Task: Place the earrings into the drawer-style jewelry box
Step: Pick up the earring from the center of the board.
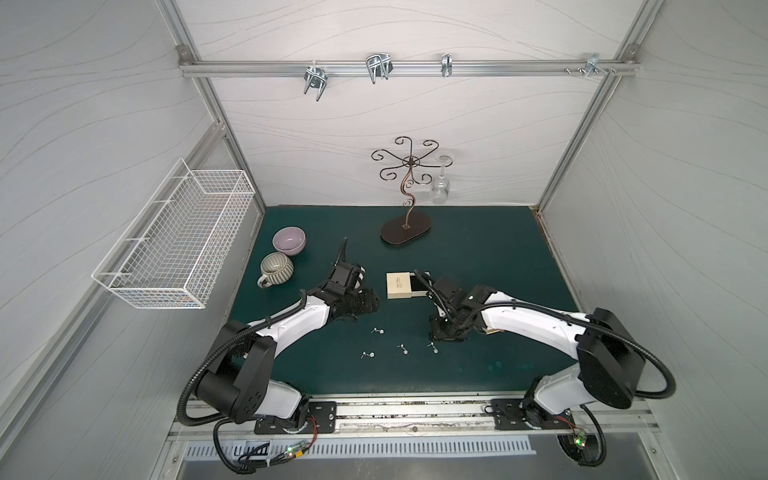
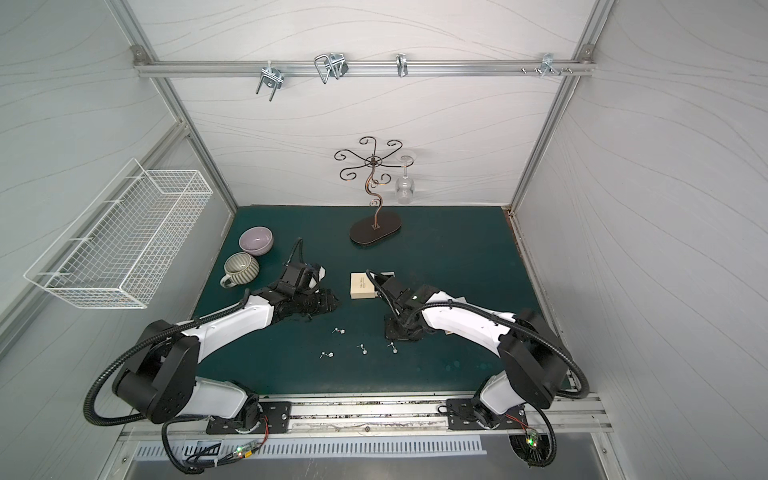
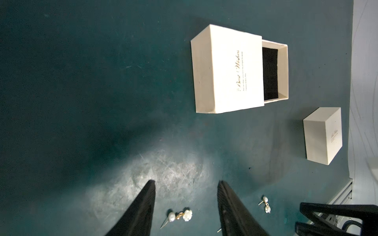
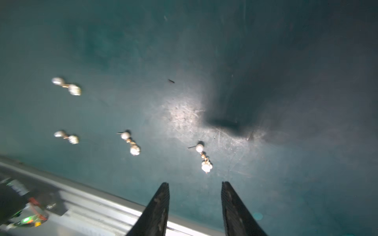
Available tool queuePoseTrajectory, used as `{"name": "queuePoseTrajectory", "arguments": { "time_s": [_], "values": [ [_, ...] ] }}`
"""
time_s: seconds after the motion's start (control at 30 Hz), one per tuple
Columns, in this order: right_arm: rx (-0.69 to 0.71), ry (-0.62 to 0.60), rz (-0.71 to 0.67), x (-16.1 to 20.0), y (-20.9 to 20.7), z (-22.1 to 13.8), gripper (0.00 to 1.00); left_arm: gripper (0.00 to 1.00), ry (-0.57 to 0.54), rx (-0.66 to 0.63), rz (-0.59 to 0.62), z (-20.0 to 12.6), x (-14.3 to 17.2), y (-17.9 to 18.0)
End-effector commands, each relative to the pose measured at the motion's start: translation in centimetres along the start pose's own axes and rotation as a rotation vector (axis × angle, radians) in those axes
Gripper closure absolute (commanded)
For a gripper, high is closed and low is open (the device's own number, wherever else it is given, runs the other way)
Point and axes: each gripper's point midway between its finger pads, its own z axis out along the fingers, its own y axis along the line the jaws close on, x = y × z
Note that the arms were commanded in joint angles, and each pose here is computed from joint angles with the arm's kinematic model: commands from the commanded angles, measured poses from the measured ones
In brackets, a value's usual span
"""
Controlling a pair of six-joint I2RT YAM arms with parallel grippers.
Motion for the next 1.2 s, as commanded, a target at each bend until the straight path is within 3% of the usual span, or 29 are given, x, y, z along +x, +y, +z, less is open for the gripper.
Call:
{"name": "queuePoseTrajectory", "arguments": {
  "time_s": [0.0, 0.83, 1.17],
  "values": [
    [0.074, 0.02, 0.029, 0.5, -0.9, 1.2, 0.6, 0.47, -0.073, 0.028, 0.022, -0.5, -1.5, -0.9],
    [0.068, 0.031, 0.022, 0.0, -0.8, 3.5, 0.78, 0.48, -0.057, 0.033, 0.035, -0.4, -1.4, -1.0],
    [0.071, 0.034, 0.027, 0.3, -1.1, 3.7, 0.81, 0.48, -0.057, 0.025, 0.035, -0.4, -1.4, -0.8]
  ]
}}
